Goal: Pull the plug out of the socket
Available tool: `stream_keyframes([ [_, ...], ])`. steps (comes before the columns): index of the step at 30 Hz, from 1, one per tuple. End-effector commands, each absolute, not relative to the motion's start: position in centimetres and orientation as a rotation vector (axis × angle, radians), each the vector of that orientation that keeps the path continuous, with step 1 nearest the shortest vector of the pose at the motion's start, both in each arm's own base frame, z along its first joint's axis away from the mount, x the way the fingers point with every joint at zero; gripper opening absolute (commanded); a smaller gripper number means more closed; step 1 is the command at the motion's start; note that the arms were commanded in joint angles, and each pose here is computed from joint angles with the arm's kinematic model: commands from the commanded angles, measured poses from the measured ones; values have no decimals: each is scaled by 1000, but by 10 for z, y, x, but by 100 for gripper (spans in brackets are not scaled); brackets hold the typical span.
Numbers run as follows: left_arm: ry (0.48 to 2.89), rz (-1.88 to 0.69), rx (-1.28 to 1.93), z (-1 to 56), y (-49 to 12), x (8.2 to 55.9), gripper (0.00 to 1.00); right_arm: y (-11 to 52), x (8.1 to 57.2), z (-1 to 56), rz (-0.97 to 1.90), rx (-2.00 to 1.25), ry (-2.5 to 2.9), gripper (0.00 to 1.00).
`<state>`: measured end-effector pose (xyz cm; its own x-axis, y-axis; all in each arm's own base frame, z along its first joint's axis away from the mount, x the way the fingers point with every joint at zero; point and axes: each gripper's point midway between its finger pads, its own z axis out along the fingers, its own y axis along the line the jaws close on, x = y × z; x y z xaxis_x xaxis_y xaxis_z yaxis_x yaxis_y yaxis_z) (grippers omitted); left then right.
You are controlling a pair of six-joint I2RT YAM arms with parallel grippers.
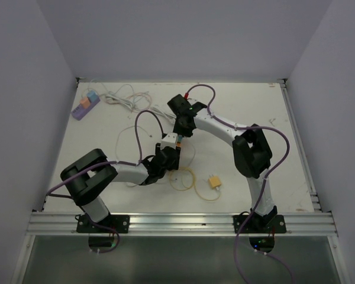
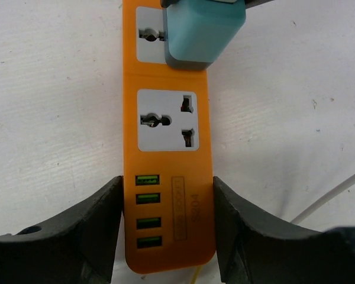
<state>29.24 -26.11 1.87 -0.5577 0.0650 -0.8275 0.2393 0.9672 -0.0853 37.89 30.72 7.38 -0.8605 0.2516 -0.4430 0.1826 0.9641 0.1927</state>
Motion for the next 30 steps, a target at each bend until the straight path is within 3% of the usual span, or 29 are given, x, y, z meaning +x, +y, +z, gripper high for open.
stream_keyframes([
  [1, 2152, -246, 157, 18, -267, 299, 28, 308, 373, 57, 158, 310, 2678, 0],
  [2, 2160, -247, 151, 16, -267, 299, 22, 308, 374, 58, 159, 312, 2679, 0],
  [3, 2166, -245, 155, 15, -268, 299, 8, 309, 373, 59, 166, 311, 2679, 0],
  [5, 2175, -245, 161, 13, -269, 298, 0, 311, 374, 63, 179, 311, 2675, 0],
  [30, 2368, -273, 132, -31, -269, 293, 0, 300, 388, 155, 404, 424, 2475, 0],
])
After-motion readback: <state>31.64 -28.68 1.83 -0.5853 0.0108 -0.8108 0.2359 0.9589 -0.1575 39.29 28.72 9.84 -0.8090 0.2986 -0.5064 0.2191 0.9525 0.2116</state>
